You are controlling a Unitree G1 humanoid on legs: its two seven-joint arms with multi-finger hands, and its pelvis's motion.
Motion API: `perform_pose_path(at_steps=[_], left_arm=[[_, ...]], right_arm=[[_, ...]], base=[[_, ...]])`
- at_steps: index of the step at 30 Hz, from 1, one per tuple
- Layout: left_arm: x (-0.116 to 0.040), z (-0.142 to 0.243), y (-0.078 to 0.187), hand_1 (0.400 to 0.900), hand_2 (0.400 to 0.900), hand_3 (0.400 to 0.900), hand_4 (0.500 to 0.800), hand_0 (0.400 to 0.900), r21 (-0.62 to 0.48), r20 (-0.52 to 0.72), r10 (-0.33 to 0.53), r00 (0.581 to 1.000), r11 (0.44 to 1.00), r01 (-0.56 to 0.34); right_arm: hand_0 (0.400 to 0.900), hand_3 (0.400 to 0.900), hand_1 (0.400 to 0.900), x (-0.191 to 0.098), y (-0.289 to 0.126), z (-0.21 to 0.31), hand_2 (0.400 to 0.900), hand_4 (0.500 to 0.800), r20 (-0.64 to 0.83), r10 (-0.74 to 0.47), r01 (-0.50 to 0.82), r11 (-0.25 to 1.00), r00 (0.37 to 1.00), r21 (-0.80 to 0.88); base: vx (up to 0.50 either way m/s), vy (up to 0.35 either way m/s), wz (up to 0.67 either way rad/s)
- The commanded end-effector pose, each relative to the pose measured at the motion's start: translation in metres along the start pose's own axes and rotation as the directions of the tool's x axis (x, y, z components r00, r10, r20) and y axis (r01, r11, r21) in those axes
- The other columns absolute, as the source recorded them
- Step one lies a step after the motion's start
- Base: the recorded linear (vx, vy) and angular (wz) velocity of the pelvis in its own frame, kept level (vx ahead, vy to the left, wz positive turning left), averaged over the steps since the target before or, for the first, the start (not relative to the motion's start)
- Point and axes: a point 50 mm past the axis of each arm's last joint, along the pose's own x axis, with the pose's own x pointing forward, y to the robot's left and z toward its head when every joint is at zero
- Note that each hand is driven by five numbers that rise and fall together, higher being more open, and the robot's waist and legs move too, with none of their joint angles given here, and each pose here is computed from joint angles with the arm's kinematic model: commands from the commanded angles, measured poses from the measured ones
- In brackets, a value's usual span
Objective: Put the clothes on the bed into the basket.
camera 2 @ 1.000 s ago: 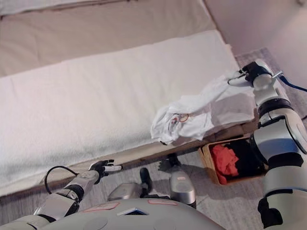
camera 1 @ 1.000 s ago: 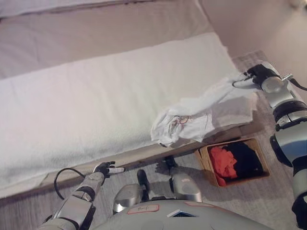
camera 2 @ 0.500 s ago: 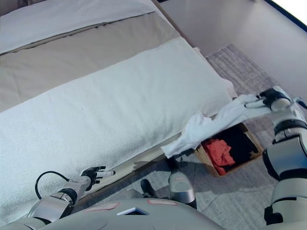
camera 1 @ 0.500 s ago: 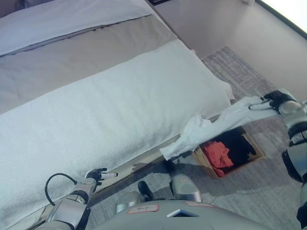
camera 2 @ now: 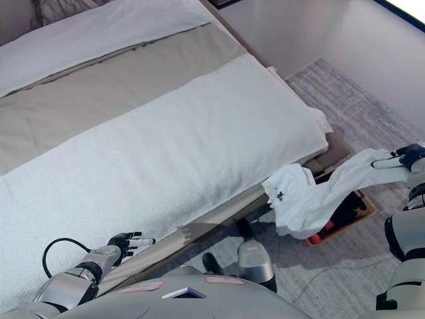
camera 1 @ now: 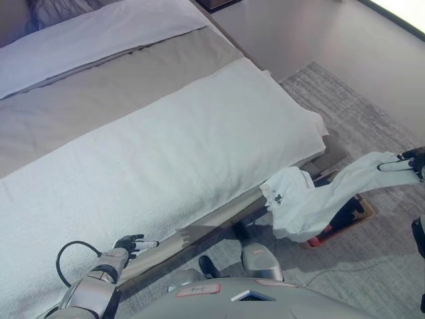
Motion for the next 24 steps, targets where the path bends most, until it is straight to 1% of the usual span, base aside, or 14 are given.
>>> perform_pose_path(at_steps=[1,7,11,24], left_arm=[[-0.004,-0.011,0.033,0.9,0.9,0.9,0.8,0.9,0.035,-0.041,0.095,0.995,0.995,-0.093],[-0.004,-0.01,0.033,0.9,0.9,0.9,0.8,0.9,0.036,-0.035,0.093,0.995,0.995,-0.091],[-0.004,-0.01,0.033,0.9,0.9,0.9,0.8,0.9,0.033,-0.037,0.09,0.995,0.995,-0.089],[-0.003,-0.009,0.026,0.9,0.9,0.9,0.8,0.9,0.03,-0.035,0.075,0.997,0.997,-0.074]], right_arm=[[0.9,0.9,0.9,-0.011,-0.047,-0.008,0.9,0.8,-0.02,-0.15,0.15,0.989,0.988,-0.013],[0.9,0.9,0.9,-0.008,-0.037,-0.018,0.9,0.8,-0.042,-0.128,0.128,0.992,0.991,0.003],[0.9,0.9,0.9,-0.008,-0.037,-0.021,0.9,0.8,-0.053,-0.124,0.124,0.992,0.991,0.009],[0.9,0.9,0.9,-0.006,-0.028,-0.019,0.9,0.8,-0.048,-0.106,0.107,0.994,0.993,0.015]], base=[[0.004,-0.006,0.05],[0.003,-0.011,0.1],[-0.011,-0.015,0.07],[-0.005,-0.006,-0.02]])
